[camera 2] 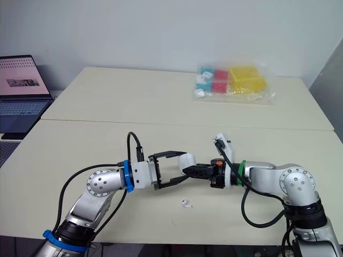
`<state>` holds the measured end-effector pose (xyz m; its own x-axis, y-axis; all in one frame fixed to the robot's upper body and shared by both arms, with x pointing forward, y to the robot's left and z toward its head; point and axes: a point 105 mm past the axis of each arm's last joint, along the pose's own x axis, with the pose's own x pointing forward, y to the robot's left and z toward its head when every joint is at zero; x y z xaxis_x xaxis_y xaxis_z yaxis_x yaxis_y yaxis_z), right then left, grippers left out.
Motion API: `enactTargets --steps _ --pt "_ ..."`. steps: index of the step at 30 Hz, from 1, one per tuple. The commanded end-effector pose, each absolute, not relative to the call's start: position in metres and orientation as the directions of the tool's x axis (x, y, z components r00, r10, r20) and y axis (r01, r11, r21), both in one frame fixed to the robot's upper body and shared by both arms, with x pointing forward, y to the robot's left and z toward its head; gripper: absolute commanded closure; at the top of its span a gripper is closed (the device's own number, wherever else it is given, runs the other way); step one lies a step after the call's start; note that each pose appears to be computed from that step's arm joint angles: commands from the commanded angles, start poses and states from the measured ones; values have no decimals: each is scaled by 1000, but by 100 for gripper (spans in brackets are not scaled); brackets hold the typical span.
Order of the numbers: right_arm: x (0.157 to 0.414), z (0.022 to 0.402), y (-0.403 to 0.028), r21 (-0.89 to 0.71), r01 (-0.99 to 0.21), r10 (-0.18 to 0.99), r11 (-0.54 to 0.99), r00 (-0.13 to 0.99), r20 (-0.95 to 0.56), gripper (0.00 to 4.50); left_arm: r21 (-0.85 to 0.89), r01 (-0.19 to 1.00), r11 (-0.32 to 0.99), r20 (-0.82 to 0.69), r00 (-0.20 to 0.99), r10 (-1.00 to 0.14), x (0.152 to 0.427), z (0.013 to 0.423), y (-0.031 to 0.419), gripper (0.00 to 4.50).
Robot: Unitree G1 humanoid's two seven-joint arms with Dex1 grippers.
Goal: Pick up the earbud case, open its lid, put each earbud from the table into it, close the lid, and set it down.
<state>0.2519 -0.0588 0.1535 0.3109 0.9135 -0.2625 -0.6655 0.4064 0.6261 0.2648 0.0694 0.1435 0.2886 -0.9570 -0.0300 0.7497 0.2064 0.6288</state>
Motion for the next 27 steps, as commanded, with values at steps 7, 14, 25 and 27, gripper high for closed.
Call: enactTargets --steps 7,14,25,27 --pt "257 165 -58 591 -708 922 387 298 -247 373 437 891 124 -191 227 -955 263 141 81 8" --pt "274 172 -79 261 -838 839 479 350 -418 373 127 967 221 -393 253 -884 278 148 114 0" --pt "284 181 -78 -336 -932 730 135 323 -602 373 215 945 245 -408 315 -857 290 163 72 0" --pt "284 181 -77 -338 -933 735 124 315 -601 373 219 947 236 -411 309 -858 291 162 69 0"
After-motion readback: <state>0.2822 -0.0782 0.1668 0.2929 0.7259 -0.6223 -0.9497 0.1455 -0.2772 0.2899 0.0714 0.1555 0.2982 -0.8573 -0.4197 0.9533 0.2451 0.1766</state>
